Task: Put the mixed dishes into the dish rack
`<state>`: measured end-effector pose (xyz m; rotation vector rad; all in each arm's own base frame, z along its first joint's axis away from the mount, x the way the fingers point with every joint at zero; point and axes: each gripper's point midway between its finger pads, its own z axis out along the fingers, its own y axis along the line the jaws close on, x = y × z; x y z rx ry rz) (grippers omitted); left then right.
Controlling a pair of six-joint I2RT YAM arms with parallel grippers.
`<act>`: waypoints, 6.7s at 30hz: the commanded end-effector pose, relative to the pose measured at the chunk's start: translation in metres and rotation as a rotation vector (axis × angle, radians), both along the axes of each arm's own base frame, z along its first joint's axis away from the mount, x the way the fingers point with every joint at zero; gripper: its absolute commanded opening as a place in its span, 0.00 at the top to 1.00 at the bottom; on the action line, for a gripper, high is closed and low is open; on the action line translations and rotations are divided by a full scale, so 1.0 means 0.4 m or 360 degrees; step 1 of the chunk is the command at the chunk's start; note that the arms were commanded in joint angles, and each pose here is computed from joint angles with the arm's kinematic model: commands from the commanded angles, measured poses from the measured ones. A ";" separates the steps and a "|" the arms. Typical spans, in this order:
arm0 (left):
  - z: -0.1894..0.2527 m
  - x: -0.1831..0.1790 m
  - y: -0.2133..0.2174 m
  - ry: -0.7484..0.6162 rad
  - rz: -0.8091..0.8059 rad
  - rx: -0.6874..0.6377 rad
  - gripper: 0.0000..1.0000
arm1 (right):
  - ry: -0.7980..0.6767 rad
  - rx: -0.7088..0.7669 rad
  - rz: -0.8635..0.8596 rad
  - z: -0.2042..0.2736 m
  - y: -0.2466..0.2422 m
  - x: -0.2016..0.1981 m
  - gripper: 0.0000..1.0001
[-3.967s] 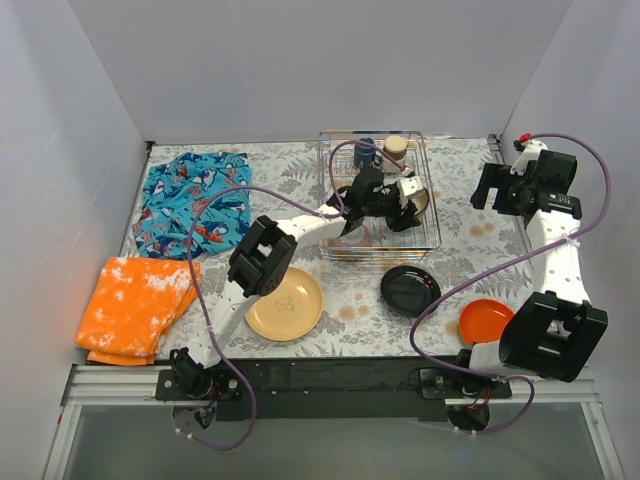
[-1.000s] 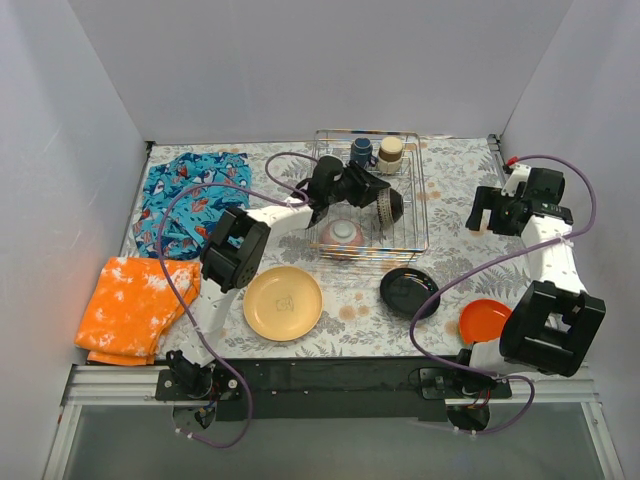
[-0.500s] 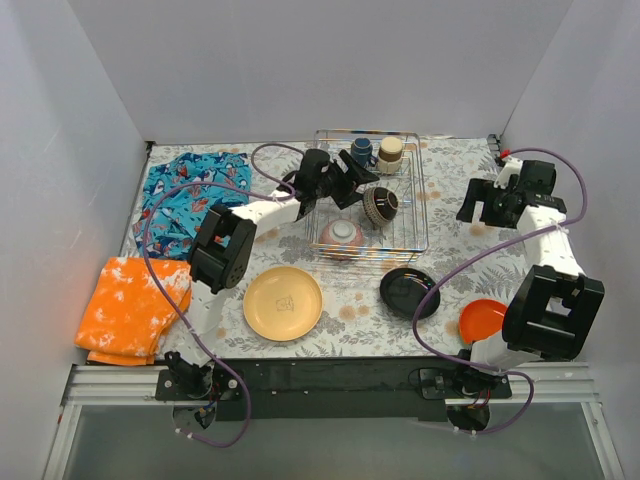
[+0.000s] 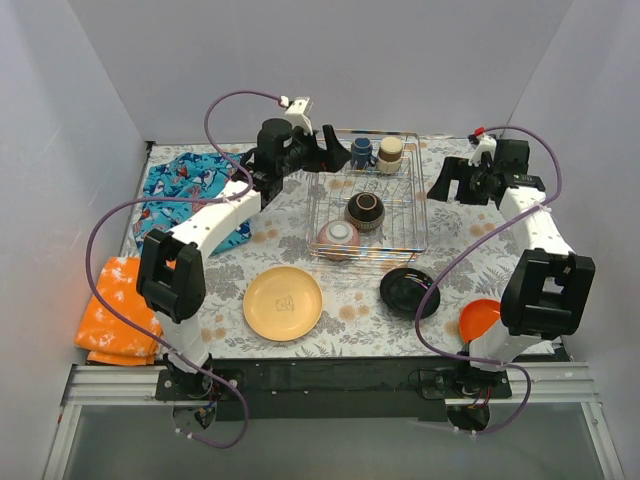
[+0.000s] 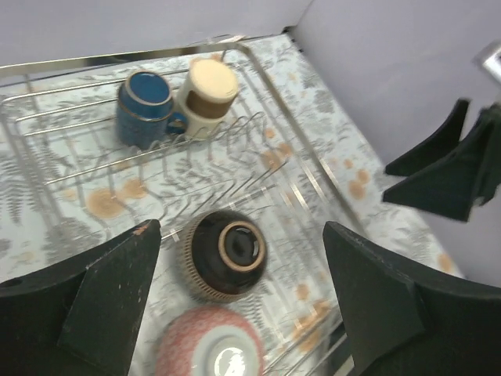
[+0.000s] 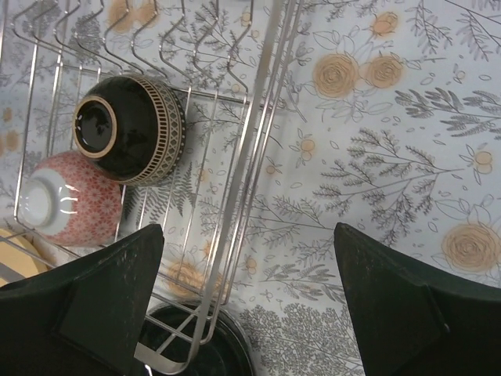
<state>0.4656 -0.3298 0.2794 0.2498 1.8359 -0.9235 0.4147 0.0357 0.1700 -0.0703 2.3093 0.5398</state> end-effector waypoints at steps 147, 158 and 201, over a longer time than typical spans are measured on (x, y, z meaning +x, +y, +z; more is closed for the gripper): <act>-0.109 -0.232 0.235 0.0026 -0.0262 0.0449 0.14 | -0.0368 -0.1298 0.2341 -0.103 0.209 -0.671 0.99; -0.125 -0.323 0.176 0.0268 -0.0466 0.0137 0.13 | -0.0634 -0.1329 0.2570 -0.032 0.221 -0.683 0.99; -0.247 -0.449 0.433 0.0573 -0.0048 0.0166 0.18 | -0.1412 -0.1210 0.3399 -0.213 0.634 -0.698 0.67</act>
